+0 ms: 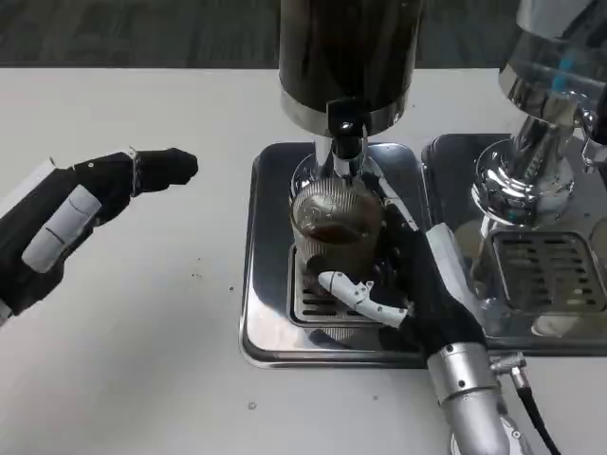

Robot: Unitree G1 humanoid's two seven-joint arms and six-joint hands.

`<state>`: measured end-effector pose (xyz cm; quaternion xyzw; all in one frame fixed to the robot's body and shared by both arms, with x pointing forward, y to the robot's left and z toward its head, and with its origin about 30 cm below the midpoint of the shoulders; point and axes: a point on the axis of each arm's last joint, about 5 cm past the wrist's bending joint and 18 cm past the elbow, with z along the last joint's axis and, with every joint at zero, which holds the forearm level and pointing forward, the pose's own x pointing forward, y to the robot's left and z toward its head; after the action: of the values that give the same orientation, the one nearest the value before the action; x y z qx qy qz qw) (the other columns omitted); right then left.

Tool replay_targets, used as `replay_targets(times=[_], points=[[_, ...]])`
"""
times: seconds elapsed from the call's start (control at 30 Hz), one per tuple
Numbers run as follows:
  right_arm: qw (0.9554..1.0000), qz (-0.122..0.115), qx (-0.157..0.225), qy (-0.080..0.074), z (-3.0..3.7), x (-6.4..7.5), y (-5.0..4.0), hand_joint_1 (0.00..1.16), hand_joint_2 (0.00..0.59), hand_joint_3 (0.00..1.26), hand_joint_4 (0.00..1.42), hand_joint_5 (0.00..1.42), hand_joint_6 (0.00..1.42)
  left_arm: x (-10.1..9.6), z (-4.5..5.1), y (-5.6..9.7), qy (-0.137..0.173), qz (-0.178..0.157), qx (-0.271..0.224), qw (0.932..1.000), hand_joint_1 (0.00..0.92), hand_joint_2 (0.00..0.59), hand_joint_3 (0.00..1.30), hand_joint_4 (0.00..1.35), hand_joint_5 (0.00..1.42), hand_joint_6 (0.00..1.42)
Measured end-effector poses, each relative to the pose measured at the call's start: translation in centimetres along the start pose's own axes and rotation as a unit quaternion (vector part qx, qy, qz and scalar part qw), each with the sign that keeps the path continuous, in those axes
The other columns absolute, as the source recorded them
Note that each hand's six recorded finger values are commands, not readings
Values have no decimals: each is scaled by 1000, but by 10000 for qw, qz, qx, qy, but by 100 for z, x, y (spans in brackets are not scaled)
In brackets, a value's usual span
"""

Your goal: Grasp the cup under the faucet to collect the drink, then remove the cup.

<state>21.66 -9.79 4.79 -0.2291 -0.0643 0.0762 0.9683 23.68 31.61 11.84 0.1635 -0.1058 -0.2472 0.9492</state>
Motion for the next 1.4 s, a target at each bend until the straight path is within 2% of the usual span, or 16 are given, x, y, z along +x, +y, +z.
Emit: replay_targets(times=[0.2,0.33,0.57,0.77,1.07,1.4], points=[[9999,-51,-141,-28,16,-3,40,692,204,269,334,404,513,-1,-1,2,21,-6,-12,10000,0,115,384,298,227,151],[9995,-186,-245,-82,24,-16,74,704,204,308,389,473,630,-5,1,10,39,-6,-11,10000,0,121,384,303,239,156],[9976,-598,-329,-125,29,-72,175,716,200,375,460,571,793,-7,2,11,45,-8,-10,10000,0,123,384,310,242,158],[9955,-847,-401,-160,20,-115,229,706,209,419,520,640,899,-12,-2,6,57,-20,-10,10000,0,124,384,312,242,159],[9918,-1190,-421,-182,-28,-181,266,697,206,498,598,736,1026,-11,-5,-1,116,-81,20,9999,0,136,384,313,243,169],[9882,-1429,-498,-245,-81,-295,272,704,209,530,627,765,1080,-5,-7,-5,158,-133,44,9998,0,142,384,313,243,173]])
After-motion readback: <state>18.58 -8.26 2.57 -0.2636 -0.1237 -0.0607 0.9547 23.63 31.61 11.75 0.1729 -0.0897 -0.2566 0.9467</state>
